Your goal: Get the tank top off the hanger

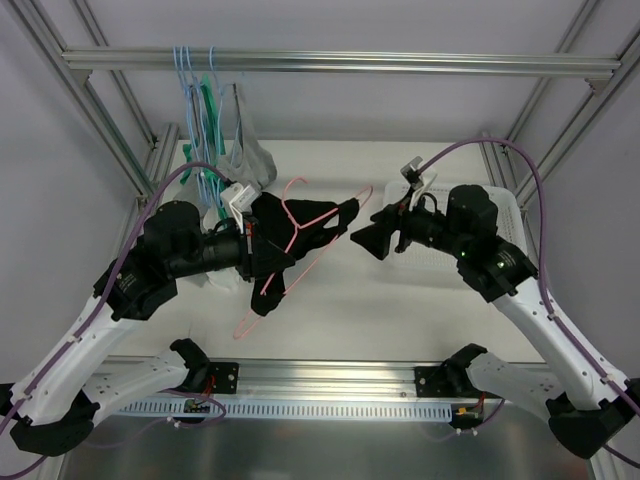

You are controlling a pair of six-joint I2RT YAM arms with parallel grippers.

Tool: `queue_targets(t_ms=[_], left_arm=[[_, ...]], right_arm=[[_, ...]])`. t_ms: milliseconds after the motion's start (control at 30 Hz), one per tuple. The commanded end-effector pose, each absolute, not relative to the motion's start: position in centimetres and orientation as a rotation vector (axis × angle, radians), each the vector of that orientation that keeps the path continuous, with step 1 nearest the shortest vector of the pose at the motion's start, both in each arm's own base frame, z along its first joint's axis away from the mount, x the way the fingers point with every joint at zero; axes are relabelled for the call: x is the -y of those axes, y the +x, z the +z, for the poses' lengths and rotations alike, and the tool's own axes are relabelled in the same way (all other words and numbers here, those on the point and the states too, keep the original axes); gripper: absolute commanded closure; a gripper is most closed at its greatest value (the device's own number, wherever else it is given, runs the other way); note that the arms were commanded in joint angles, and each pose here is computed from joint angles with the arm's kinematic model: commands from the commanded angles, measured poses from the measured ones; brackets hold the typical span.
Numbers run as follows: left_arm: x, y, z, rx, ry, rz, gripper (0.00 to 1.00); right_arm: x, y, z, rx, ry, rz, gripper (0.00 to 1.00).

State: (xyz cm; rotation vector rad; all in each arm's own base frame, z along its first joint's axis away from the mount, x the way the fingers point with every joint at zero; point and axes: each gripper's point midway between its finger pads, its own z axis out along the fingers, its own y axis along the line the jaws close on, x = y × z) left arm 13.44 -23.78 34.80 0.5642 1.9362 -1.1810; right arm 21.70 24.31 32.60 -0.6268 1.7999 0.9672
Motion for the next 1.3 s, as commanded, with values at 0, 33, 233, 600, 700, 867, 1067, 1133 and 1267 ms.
queue_targets(t_ms=[0, 33, 233, 600, 700, 867, 1067, 1133, 1267], left_arm=[[24.8, 12.2, 37.0, -1.86, 0.578, -1.312, 1.0], [24.8, 12.1, 36.9, -1.864, 0.575, -1.323, 1.0], [25.3, 11.5, 36.6, -1.885, 0.581, -1.379, 1.0], [25.3, 10.9, 37.2, -1.855, 0.594, -1.41, 1.0], [25.3, 11.0, 37.2, -1.851, 0.593, -1.406, 1.0], [25.0, 11.5, 36.8, -1.847, 0.574, -1.362, 1.0], [25.2, 11.6, 35.6, -1.861, 0.631, -1.34, 1.0], [25.7, 11.0, 34.8, -1.885, 0.681, -1.374, 1.0], [26.2, 10.2, 33.5, -1.919, 0.75, -1.42, 1.0]], right_arm=[[-25.2, 22.5, 36.1, -1.673, -0.649, 0.915, 0.19], [-25.4, 22.6, 35.9, -1.676, -0.649, 0.9, 0.2], [-25.8, 24.0, 35.1, -1.673, -0.656, 0.798, 0.24], [-27.3, 24.7, 33.9, -1.681, -0.668, 0.809, 0.64], [-27.3, 24.7, 34.3, -1.663, -0.661, 0.817, 0.87], [-26.3, 24.6, 34.8, -1.652, -0.617, 0.792, 1.0], [-22.6, 25.5, 35.6, -1.67, -0.464, 0.634, 1.0], [-20.6, 26.4, 36.0, -1.68, -0.38, 0.546, 1.0], [-17.9, 27.2, 37.1, -1.686, -0.306, 0.456, 1.0]])
